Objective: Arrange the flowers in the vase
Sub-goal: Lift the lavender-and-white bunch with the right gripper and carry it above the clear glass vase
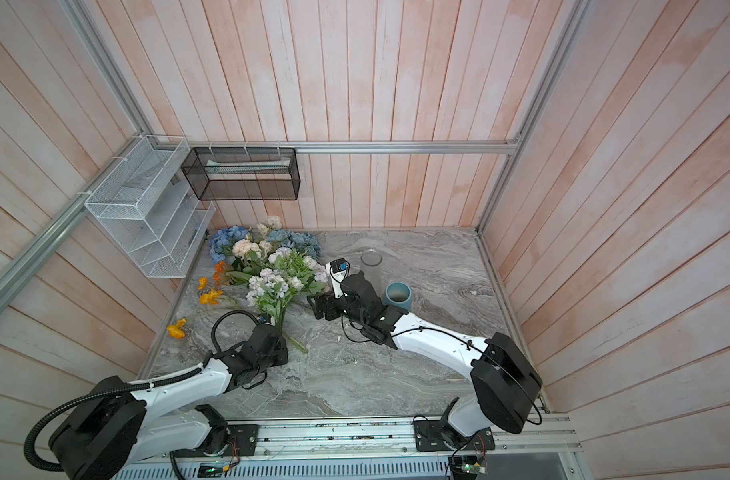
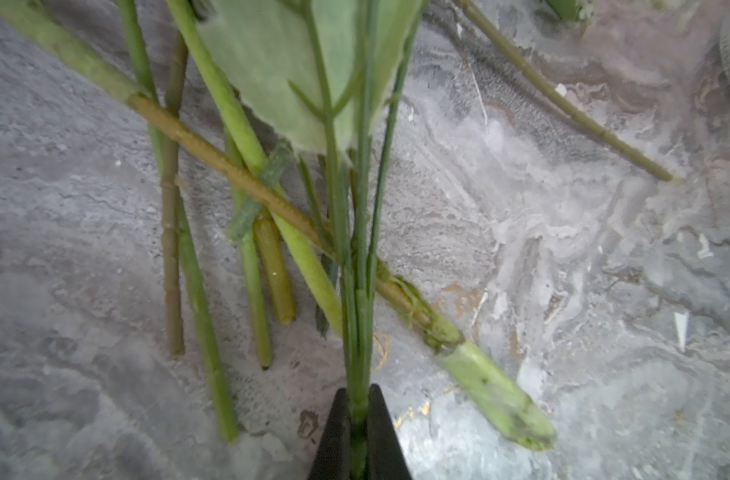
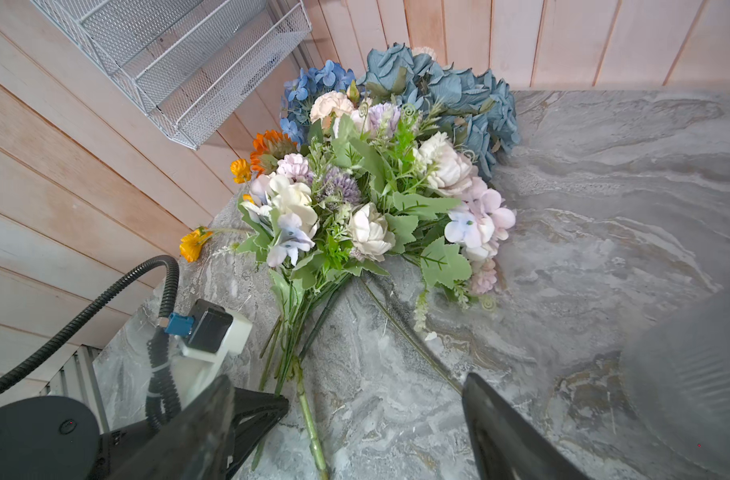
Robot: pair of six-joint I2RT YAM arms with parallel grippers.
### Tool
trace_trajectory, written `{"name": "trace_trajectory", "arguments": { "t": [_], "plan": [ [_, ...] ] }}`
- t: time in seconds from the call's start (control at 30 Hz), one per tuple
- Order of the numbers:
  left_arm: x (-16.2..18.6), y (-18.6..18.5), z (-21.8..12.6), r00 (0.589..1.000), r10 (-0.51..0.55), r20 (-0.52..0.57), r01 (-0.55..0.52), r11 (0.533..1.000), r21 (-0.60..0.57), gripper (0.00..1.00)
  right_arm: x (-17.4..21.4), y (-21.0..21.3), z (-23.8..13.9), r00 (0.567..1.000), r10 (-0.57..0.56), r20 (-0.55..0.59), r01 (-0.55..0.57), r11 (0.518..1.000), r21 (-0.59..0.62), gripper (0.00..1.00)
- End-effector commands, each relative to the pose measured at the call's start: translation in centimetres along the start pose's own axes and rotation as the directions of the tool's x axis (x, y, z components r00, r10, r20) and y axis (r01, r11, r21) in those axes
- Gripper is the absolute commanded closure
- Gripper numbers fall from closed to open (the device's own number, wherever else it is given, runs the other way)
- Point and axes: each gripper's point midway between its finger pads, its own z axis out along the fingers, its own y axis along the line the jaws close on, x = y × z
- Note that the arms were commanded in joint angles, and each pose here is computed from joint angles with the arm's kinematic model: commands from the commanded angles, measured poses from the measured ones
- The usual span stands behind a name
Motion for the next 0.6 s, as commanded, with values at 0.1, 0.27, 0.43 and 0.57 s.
{"name": "trace_trajectory", "arguments": {
  "t": [0.1, 0.27, 0.43, 0.57],
  "plan": [
    [-3.6, -1.9, -2.1, 0.995, 0.030, 0.091, -0.033, 0.999, 0.032, 1.00, -3.0, -0.3, -1.5, 0.993, -0.062, 0.096, 0.056, 0.997, 0.059, 0.14],
    [-8.7, -4.4, -6.6, 0.971, -0.020, 0.239, -0.008, 0.993, 0.115, 1.00, -5.6, -0.6, -3.2, 0.987, -0.040, 0.158, 0.038, 0.999, 0.020, 0.13],
    [-13.9, -6.7, -11.6, 0.911, -0.084, 0.404, -0.006, 0.976, 0.218, 1.00, -9.2, -0.5, -5.6, 0.970, -0.016, 0.243, 0.035, 0.997, -0.073, 0.13],
    [-17.2, -9.3, -15.0, 0.853, -0.118, 0.509, -0.065, 0.942, 0.329, 1.00, -11.6, 0.4, -7.5, 0.954, -0.021, 0.300, 0.077, 0.982, -0.175, 0.13]
  ]
}}
